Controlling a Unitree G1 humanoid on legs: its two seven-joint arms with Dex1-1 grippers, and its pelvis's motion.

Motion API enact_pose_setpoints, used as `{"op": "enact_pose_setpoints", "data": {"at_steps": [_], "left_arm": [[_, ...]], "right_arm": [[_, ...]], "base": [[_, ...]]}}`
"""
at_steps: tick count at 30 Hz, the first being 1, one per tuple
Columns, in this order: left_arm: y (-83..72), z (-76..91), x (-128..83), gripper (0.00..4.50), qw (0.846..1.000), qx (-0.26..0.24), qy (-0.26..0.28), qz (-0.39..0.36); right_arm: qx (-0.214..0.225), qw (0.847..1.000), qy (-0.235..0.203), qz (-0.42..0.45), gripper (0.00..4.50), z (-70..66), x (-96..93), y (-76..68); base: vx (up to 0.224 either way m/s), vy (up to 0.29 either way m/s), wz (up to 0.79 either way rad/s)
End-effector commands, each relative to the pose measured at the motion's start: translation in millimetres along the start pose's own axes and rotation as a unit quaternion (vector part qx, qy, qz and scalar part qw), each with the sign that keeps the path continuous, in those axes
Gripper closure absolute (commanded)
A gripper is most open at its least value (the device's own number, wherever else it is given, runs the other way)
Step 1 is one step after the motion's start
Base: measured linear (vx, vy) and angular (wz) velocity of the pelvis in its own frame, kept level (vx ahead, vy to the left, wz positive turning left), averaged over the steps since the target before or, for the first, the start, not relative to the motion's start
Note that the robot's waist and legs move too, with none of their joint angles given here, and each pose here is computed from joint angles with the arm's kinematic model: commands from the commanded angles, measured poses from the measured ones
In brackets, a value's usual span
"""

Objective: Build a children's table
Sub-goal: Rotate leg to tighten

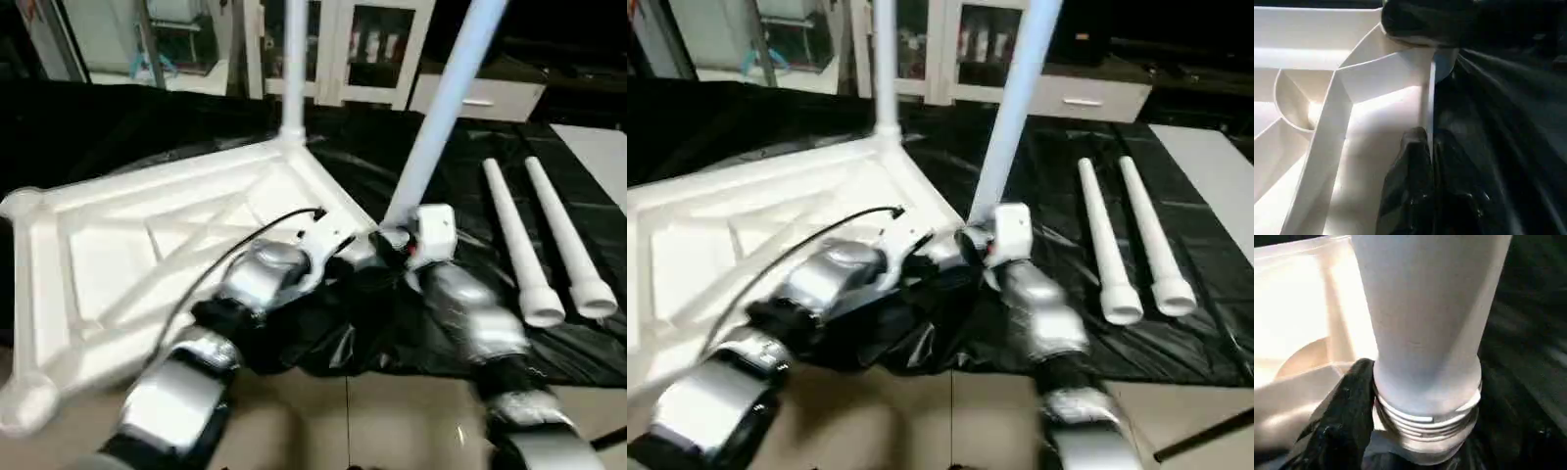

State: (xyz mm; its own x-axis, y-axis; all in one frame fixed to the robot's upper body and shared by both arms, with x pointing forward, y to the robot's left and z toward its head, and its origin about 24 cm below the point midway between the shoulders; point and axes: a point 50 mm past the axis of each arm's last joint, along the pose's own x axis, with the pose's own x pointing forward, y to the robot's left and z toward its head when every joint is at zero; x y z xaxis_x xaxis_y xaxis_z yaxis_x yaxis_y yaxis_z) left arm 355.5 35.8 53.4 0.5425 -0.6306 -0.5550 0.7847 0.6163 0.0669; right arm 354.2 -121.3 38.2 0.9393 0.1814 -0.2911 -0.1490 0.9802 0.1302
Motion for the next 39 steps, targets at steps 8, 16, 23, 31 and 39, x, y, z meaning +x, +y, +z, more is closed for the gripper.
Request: {"op": "enact_pose_setpoints", "data": {"at_steps": [8,16,23,31,39], "left_arm": [[4.8,17.7,3.6,4.5,0.997,-0.007,-0.043,0.059],[3.3,0.4,-5.0,4.5,0.997,0.055,-0.021,-0.05],[6.2,-26.0,-29.9,4.5,0.975,0.116,0.022,-0.191],[2.6,-29.1,-55.1,4.5,0.937,0.145,0.027,-0.316],[4.4,-24.6,-53.8,4.5,0.936,0.16,0.029,-0.312]], "right_arm": [[0.037,0.998,-0.016,0.047,1.22,0.6,11.7,49.4],[-0.028,0.992,-0.064,0.109,0.51,17.6,0.1,19.3],[-0.154,0.96,-0.024,0.232,0.35,23.8,-41.1,-32.4],[-0.181,0.914,0.034,0.362,0.35,25.7,-80.3,-44.5],[-0.187,0.906,0.053,0.377,0.35,19.6,-74.8,-35.8]], "base": [[0.0,0.0,0.0],[0.0,0.0,0.0],[0.0,0.0,0.0],[0.0,0.0,0.0],[0.0,0.0,0.0]]}}
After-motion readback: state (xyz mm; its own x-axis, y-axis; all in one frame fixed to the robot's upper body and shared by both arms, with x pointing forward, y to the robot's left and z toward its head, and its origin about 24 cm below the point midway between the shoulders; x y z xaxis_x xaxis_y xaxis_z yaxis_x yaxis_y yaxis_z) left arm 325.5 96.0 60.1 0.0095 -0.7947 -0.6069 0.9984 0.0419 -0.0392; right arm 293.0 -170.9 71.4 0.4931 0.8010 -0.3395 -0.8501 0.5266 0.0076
